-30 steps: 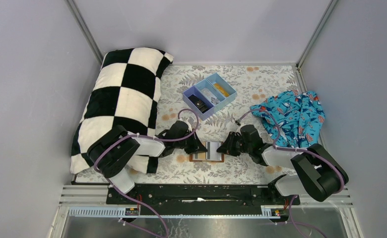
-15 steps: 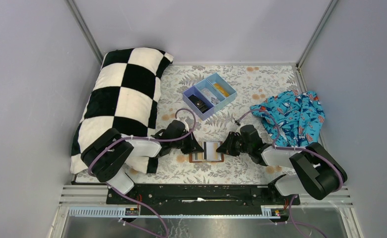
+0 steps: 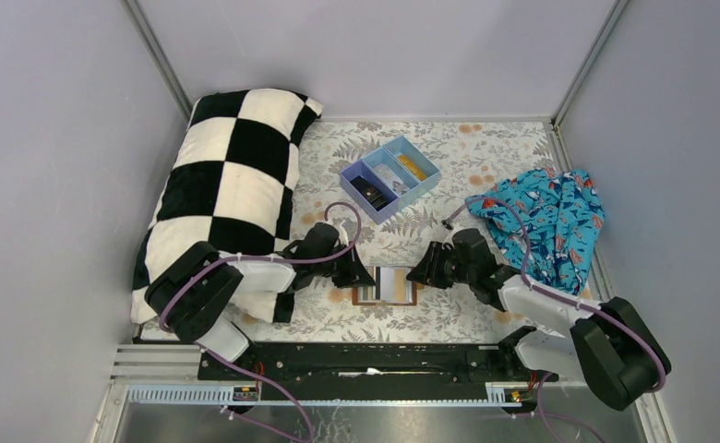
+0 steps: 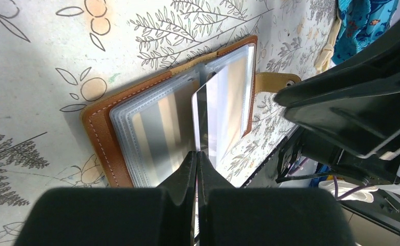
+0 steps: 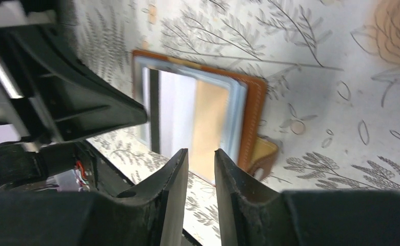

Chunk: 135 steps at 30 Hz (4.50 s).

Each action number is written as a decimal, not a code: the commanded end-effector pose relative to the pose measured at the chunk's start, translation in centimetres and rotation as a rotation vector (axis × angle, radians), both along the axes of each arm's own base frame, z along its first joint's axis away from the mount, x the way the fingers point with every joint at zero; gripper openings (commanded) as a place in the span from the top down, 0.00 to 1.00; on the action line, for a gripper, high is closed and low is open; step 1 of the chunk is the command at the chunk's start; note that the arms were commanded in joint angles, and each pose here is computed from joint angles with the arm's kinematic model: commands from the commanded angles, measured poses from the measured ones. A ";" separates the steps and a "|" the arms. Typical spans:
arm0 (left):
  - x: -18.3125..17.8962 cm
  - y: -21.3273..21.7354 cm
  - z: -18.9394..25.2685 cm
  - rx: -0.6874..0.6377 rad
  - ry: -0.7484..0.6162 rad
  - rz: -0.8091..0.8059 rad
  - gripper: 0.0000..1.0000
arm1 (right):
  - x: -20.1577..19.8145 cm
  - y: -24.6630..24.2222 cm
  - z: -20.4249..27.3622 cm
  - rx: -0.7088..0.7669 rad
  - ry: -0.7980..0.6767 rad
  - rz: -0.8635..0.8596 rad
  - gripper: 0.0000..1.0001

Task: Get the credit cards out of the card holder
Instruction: Remove the credit card from the card holder, then place the credit card in the storage box.

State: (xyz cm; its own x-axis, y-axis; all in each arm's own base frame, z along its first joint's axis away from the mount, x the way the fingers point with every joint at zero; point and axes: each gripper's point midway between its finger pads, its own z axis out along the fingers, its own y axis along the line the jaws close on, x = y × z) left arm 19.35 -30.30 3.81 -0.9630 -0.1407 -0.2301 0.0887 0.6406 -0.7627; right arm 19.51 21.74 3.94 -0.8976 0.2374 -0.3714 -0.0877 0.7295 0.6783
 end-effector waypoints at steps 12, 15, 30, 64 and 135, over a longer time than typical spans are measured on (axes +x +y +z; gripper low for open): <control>-0.1 -1.0 1.0 -0.061 -0.030 -0.058 1.00 | 0.1 4.4 0.8 0.180 0.052 0.118 0.68; -0.2 -0.9 0.9 -0.062 -0.026 -0.056 1.00 | -0.3 4.1 -1.1 0.172 0.095 0.095 0.70; -0.4 -1.8 1.2 -0.130 -0.015 -0.082 0.73 | -0.8 3.2 -4.0 0.094 0.151 0.078 0.72; 3.3 0.0 17.0 -0.116 -0.313 -0.055 1.00 | 2.4 5.1 13.3 0.331 -0.297 0.147 0.25; 2.8 14.5 13.1 0.192 -0.275 0.409 0.34 | 29.9 3.8 9.8 -1.199 -0.659 0.132 1.00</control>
State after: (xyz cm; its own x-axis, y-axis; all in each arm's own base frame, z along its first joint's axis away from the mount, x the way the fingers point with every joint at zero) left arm 22.15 -16.11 16.75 -0.7515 -0.4256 -0.5042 -0.0334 0.7877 -0.6151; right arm 47.72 25.41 12.73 -0.5228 -0.5592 -0.6435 -0.3030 0.8274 -0.4729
